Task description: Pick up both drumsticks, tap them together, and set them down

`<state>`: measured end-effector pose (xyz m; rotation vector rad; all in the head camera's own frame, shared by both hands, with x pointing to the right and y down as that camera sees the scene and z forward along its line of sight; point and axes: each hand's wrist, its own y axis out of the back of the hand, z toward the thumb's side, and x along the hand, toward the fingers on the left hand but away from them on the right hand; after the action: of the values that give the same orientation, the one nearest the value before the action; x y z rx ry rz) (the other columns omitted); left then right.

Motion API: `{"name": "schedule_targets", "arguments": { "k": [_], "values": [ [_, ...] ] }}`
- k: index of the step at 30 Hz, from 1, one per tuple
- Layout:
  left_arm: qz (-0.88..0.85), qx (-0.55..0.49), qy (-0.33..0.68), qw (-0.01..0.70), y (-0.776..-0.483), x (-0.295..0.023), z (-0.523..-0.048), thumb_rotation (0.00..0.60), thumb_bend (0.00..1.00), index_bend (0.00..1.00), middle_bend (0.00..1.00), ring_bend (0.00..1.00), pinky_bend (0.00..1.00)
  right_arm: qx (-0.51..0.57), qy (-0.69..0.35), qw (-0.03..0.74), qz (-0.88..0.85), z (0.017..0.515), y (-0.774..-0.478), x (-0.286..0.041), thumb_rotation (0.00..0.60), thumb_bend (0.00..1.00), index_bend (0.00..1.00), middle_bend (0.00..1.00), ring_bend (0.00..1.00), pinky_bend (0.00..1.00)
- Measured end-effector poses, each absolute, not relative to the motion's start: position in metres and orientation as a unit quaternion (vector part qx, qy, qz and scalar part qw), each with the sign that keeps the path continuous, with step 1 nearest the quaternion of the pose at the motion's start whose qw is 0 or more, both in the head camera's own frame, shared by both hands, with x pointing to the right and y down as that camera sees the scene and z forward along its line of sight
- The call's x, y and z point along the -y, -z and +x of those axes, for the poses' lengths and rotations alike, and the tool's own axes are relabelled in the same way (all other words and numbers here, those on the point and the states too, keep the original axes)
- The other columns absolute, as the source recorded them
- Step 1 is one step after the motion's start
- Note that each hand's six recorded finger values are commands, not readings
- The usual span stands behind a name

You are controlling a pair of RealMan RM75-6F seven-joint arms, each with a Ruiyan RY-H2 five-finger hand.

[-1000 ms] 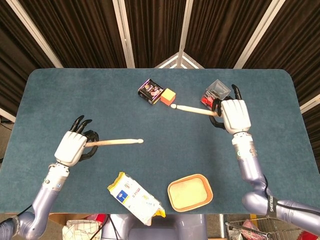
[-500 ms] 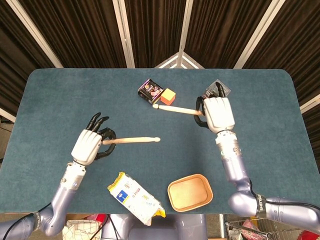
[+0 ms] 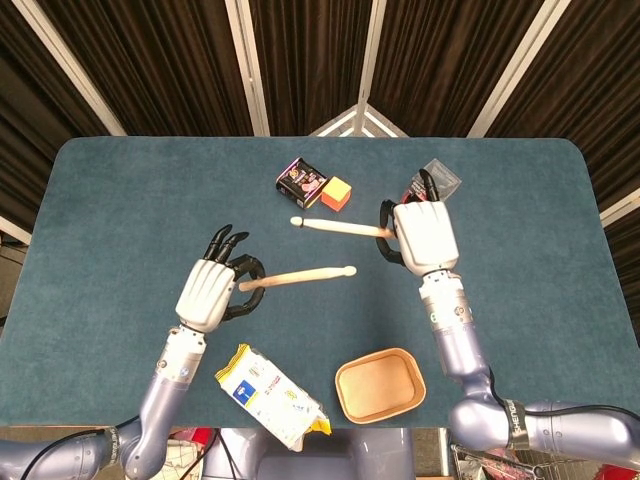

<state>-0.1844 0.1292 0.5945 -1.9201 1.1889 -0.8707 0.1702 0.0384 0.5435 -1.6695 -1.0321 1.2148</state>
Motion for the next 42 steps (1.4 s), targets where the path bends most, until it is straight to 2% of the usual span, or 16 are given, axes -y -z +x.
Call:
{"name": "schedule_targets", "arguments": {
  "k": [18,42],
  "values": [
    [-0.738,-0.468,0.359,0.328,-0.601,-0.128,-0.173,0.600,0.48,0.55,0.63,0.14,0.00,0.408,-0.471,0.405,-0.669,0.176,-0.540,-0.048,0.600,0.48,0.62,0.68,0.45,0.03],
    [-0.738,-0.478,0.352,0.321,-0.594,-0.129,-0.163,0.600,0.48,0.55,0.63,0.14,0.00,0.395,-0.453,0.422,-0.679,0.164,-0.528,-0.062,0.600,0.48,0.62,0.69,0.45,0.04]
  ]
}}
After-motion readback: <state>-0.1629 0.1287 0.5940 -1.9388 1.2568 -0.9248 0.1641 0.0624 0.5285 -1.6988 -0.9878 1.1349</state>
